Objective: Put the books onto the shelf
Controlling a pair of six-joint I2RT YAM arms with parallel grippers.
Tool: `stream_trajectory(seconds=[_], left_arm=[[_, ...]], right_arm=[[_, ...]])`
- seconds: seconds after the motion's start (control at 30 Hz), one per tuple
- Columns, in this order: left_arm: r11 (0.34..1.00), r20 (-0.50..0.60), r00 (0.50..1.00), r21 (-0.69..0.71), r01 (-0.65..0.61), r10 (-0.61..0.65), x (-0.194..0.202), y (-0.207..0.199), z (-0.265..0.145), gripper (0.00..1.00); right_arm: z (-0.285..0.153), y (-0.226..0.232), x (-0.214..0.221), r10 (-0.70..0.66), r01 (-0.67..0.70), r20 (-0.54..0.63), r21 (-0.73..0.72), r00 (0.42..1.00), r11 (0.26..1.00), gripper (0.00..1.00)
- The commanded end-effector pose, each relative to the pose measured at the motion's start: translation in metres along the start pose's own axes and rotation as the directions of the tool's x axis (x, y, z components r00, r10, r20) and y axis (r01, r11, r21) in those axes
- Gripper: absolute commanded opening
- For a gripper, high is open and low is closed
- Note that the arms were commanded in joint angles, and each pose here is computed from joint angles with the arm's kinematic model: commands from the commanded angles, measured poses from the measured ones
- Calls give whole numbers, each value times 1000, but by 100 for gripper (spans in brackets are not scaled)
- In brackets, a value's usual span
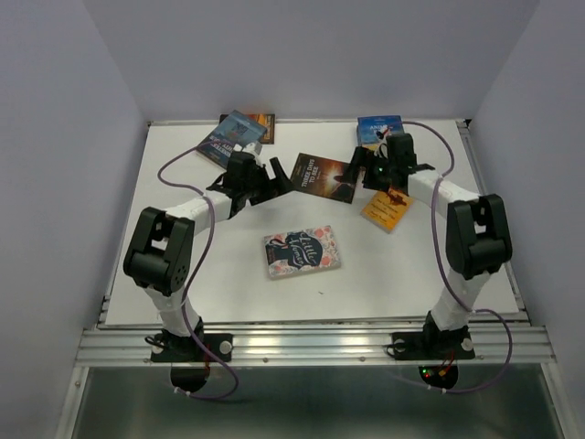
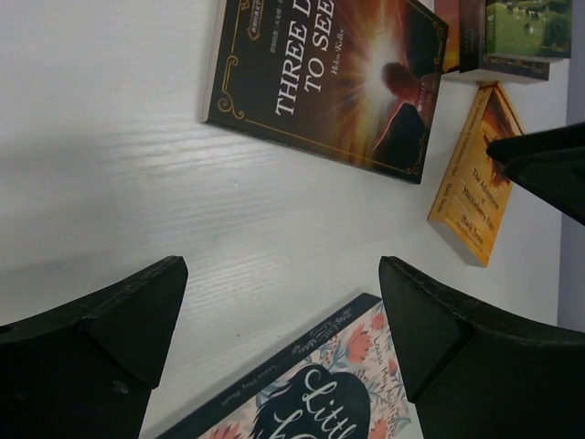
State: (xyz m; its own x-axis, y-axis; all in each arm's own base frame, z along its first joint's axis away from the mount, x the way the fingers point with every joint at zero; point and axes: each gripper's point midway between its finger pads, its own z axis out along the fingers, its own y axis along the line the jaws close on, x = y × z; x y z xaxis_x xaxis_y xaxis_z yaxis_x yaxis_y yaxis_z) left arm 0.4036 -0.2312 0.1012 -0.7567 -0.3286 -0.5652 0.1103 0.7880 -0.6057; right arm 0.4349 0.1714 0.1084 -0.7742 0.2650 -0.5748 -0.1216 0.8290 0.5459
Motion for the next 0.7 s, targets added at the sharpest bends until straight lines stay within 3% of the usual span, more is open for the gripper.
stream_trajectory(seconds=[0.0, 0.07, 0.13, 0.27, 0.33, 0.67], left_arm=[[995, 53, 998, 98, 28, -33, -25, -28, 17, 99], [993, 54, 998, 116, 26, -32, -31, -35, 22, 99], [994, 49, 998, 108, 28, -34, -33, -35, 31, 99], [995, 23, 999, 91, 36, -38, -30, -33, 45, 99], [996, 14, 999, 85, 40, -42, -28, -33, 50, 99], [993, -25, 995, 68, 100, -98, -17, -27, 83, 99]], right_arm=[[28, 15, -49, -192, 193, 56, -10, 980, 981, 100], [36, 18, -81, -230, 229, 99, 24, 968, 973, 100], [61, 8, -77, -269, 267, 58, 40, 962, 963, 100], [92, 8, -117, -312, 306, 92, 69, 946, 949, 100], [117, -6, -100, -303, 302, 15, 54, 953, 952, 100], [159, -10, -97, -333, 333, -1, 11, 943, 943, 100]])
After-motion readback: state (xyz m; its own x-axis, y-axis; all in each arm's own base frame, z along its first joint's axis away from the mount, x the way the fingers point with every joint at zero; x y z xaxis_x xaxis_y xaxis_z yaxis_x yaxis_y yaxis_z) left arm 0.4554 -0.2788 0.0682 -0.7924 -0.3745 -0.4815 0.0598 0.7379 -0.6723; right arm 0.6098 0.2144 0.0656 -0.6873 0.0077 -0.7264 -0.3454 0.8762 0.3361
